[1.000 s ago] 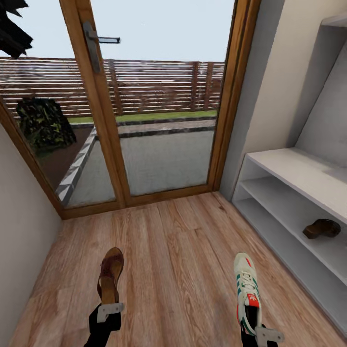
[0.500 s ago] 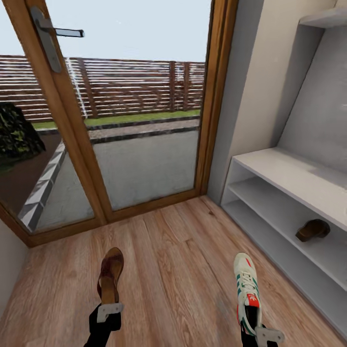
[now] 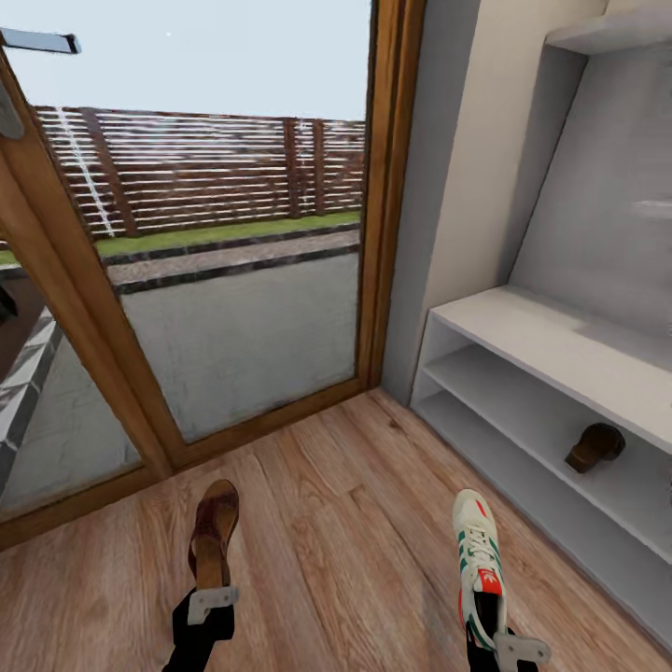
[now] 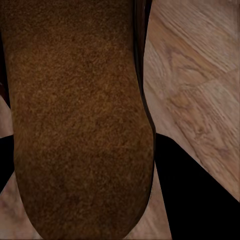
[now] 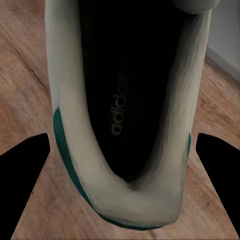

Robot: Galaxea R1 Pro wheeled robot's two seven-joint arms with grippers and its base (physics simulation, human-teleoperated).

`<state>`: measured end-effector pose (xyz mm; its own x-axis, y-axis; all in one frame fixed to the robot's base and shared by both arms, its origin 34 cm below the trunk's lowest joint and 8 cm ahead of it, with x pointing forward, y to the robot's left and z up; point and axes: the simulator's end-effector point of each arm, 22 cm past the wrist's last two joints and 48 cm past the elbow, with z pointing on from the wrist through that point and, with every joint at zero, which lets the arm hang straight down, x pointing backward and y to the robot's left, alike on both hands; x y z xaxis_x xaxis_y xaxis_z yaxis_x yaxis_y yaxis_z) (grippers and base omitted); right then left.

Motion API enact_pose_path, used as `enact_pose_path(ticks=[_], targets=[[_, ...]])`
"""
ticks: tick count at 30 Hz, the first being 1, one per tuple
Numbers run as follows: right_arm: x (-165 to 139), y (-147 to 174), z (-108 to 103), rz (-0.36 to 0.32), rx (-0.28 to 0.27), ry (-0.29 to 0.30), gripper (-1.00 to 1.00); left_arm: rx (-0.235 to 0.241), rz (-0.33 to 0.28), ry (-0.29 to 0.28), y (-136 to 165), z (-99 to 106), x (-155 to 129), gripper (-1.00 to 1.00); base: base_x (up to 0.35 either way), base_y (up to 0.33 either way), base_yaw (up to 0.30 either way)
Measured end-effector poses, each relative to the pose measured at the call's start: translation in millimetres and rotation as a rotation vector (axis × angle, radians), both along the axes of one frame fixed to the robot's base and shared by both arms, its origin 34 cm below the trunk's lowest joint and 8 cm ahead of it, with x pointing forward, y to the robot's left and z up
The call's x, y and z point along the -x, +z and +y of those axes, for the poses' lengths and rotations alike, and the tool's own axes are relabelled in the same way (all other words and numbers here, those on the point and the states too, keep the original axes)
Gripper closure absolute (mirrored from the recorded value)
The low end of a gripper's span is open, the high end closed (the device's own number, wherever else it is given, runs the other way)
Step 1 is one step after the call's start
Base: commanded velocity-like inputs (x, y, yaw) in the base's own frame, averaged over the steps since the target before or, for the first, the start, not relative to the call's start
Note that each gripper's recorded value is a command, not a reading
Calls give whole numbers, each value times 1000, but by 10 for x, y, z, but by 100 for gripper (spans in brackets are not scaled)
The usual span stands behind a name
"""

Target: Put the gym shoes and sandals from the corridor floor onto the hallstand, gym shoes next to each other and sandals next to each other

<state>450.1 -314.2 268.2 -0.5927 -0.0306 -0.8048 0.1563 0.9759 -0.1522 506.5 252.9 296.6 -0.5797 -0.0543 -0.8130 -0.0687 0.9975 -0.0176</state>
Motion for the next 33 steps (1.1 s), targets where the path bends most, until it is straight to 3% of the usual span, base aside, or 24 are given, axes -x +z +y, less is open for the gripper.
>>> enact_pose_path(ticks=[20,33], targets=[[1,-2,0,1,0,0,100,1,0,2,-1,2,0,100,286,226,-264],[1,-2,-1,1,0,0,100,1,0,2,-3,2,0,100,151,216,-264]])
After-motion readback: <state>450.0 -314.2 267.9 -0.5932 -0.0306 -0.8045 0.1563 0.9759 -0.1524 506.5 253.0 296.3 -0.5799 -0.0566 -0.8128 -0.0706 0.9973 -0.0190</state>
